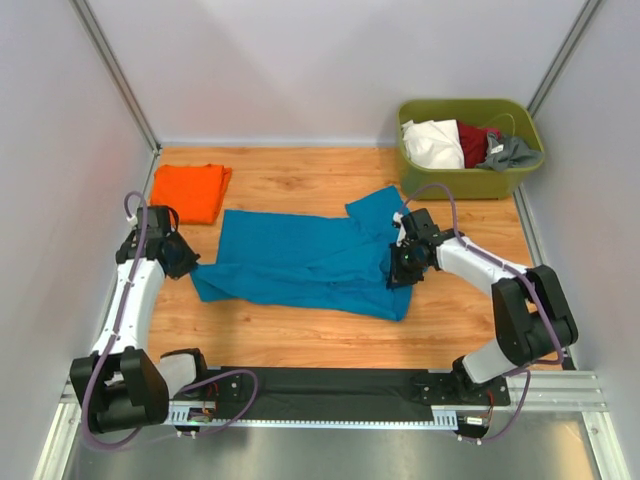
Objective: Fold and stack the t-shirts
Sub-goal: Flatten the tshirt out
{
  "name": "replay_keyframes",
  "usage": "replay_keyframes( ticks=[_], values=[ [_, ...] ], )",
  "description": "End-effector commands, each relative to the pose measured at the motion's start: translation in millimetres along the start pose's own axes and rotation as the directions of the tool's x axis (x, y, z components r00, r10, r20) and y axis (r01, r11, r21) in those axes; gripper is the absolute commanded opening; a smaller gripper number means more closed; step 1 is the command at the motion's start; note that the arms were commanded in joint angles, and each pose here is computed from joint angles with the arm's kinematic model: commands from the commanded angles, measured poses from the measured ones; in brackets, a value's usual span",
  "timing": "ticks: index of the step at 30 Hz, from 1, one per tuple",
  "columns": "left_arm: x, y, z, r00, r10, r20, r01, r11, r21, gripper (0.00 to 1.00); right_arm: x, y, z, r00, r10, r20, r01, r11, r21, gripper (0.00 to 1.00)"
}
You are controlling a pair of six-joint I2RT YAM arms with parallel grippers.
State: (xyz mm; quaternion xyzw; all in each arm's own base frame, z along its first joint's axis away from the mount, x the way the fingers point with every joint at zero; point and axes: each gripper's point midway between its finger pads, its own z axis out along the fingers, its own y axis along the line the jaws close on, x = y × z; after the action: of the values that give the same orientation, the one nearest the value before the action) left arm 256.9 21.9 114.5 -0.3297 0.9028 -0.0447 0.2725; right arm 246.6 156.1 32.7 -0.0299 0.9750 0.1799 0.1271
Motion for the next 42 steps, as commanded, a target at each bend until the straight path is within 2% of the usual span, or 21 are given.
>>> replay_keyframes(
  ticks=[1, 3, 6, 7, 8, 10, 12, 17, 19, 20, 21, 22, 23, 24, 26, 27, 28, 31, 37, 40, 42],
  values=[
    [-30, -12, -17, 0.996, 0.049, 0.077, -0.051, 0.999, 0.019, 0.00, -51, 26, -41, 0.986, -0.057, 0.154, 0.061, 0.998, -0.022, 0.00],
    [-55, -17, -32, 0.989, 0.059, 0.137, -0.059, 0.998, -0.005, 0.00, -73, 34, -69, 0.968, -0.071, 0.241, 0.075, 0.997, -0.010, 0.00],
    [-89, -26, -57, 0.979, 0.070, 0.190, -0.065, 0.997, -0.031, 0.00, -120, 55, -136, 0.902, -0.111, 0.416, 0.117, 0.993, 0.011, 0.00],
    [-98, -30, -64, 0.975, 0.069, 0.210, -0.066, 0.998, -0.024, 0.00, -140, 67, -166, 0.862, -0.133, 0.489, 0.144, 0.990, 0.016, 0.00],
    [-119, -42, -82, 0.962, 0.060, 0.267, -0.064, 0.998, 0.004, 0.00, -151, 70, -181, 0.841, -0.147, 0.521, 0.152, 0.988, 0.034, 0.00],
    [-134, -51, -92, 0.957, 0.057, 0.286, -0.064, 0.998, 0.017, 0.00, -159, 75, -203, 0.826, -0.170, 0.538, 0.168, 0.984, 0.053, 0.00],
    [-154, -64, -113, 0.943, 0.047, 0.330, -0.065, 0.997, 0.045, 0.00, -176, 85, -234, 0.783, -0.201, 0.589, 0.196, 0.978, 0.073, 0.00],
    [-196, -86, -164, 0.891, 0.014, 0.454, -0.071, 0.992, 0.108, 0.00, -210, 104, -297, 0.648, -0.205, 0.734, 0.210, 0.974, 0.087, 0.00],
    [-204, -93, -176, 0.880, 0.016, 0.475, -0.084, 0.989, 0.123, 0.00, -228, 107, -335, 0.557, -0.203, 0.806, 0.187, 0.976, 0.116, 0.00],
    [-216, -100, -199, 0.854, 0.006, 0.521, -0.100, 0.983, 0.153, 0.00, -235, 106, -350, 0.518, -0.206, 0.830, 0.166, 0.976, 0.139, 0.00],
    [-220, -102, -202, 0.850, 0.020, 0.527, -0.114, 0.983, 0.147, 0.00, -243, 110, -378, 0.444, -0.221, 0.868, 0.166, 0.973, 0.163, 0.00],
    [-233, -108, -230, 0.811, 0.011, 0.585, -0.132, 0.977, 0.165, 0.00, -249, 108, -392, 0.403, -0.226, 0.887, 0.149, 0.972, 0.180, 0.00],
    [-242, -111, -231, 0.805, 0.019, 0.593, -0.137, 0.979, 0.154, 0.00, -256, 104, -407, 0.359, -0.232, 0.904, 0.116, 0.972, 0.203, 0.00],
    [-245, -110, -237, 0.800, 0.026, 0.600, -0.140, 0.980, 0.144, 0.00, -263, 109, -433, 0.276, -0.229, 0.933, 0.112, 0.972, 0.206, 0.00],
    [-264, -116, -257, 0.756, 0.030, 0.654, -0.156, 0.978, 0.136, 0.00, -273, 103, -458, 0.188, -0.256, 0.948, 0.090, 0.966, 0.243, 0.00],
    [-268, -117, -262, 0.748, 0.028, 0.663, -0.156, 0.979, 0.134, 0.00, -279, 106, -480, 0.107, -0.252, 0.962, 0.082, 0.966, 0.244, 0.00],
    [-274, -120, -275, 0.724, 0.013, 0.690, -0.161, 0.976, 0.150, 0.00, -284, 105, -497, 0.060, -0.258, 0.964, 0.068, 0.965, 0.254, 0.00],
    [-281, -132, -277, 0.715, -0.011, 0.699, -0.175, 0.965, 0.194, 0.00, -293, 115, -539, -0.055, -0.285, 0.957, 0.088, 0.953, 0.289, 0.00],
    [-285, -120, -276, 0.695, 0.015, 0.719, -0.159, 0.978, 0.133, 0.00, -301, 131, -556, -0.156, -0.345, 0.926, 0.140, 0.920, 0.366, 0.00],
    [-284, -113, -284, 0.665, 0.049, 0.745, -0.175, 0.980, 0.092, 0.00, -295, 136, -552, -0.165, -0.379, 0.910, 0.187, 0.894, 0.407, 0.00],
    [-281, -109, -292, 0.650, 0.063, 0.757, -0.188, 0.979, 0.080, 0.00, -294, 133, -538, -0.131, -0.402, 0.906, 0.197, 0.886, 0.421, 0.01]
  ],
)
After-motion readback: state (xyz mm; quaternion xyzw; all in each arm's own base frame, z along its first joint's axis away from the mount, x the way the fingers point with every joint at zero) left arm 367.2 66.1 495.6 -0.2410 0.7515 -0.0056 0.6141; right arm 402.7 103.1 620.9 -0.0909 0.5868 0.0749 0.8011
